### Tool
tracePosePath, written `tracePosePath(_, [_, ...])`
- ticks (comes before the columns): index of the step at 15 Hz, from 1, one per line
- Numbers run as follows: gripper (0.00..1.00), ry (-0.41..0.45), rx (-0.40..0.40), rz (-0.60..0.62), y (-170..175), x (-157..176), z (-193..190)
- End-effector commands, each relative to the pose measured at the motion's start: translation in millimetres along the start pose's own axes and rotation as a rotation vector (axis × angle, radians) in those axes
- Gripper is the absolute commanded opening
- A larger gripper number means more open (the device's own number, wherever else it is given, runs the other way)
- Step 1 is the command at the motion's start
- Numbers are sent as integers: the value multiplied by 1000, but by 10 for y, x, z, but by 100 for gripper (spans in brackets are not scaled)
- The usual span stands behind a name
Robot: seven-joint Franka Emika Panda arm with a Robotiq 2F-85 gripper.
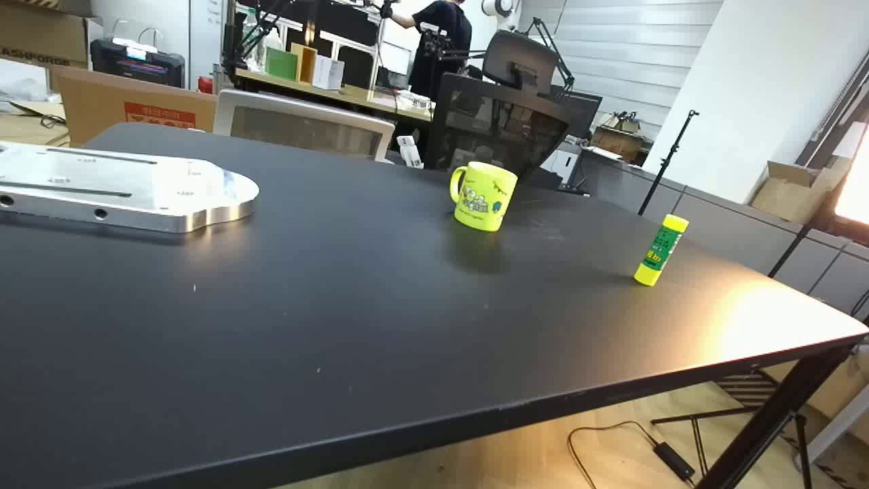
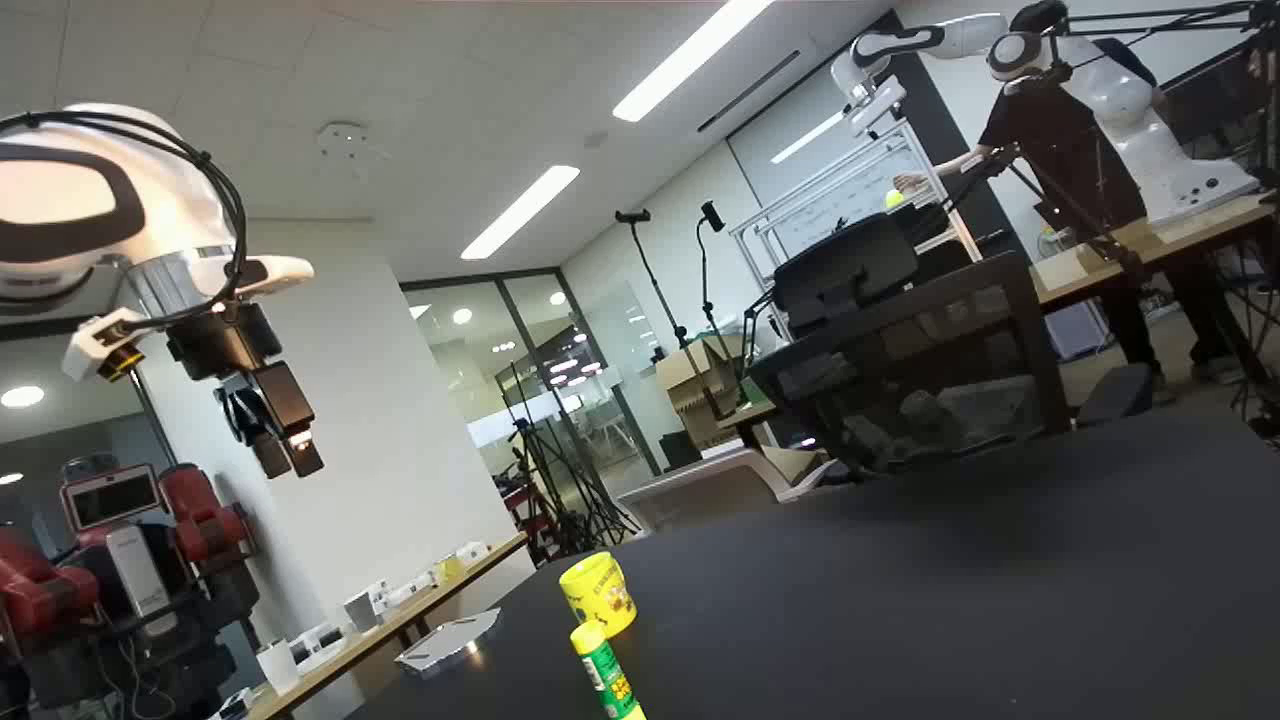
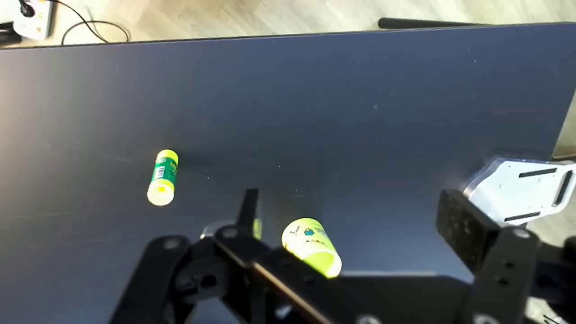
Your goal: Put the glue inside the yellow mug
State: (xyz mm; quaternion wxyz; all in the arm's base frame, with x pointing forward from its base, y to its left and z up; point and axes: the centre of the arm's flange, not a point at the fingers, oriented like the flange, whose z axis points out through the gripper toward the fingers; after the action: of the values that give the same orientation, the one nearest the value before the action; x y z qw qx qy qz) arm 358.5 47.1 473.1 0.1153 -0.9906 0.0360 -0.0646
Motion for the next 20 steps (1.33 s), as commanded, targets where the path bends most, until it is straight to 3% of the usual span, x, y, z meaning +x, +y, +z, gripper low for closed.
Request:
tracePosePath(1, [100, 0, 0, 0, 0, 1, 2])
tracePosePath(10, [100, 0, 0, 0, 0, 0, 0])
tracePosePath(16, [100, 78, -57, 106, 205, 773, 344])
tracePosePath(20, [100, 46, -142, 205, 478, 1200, 785])
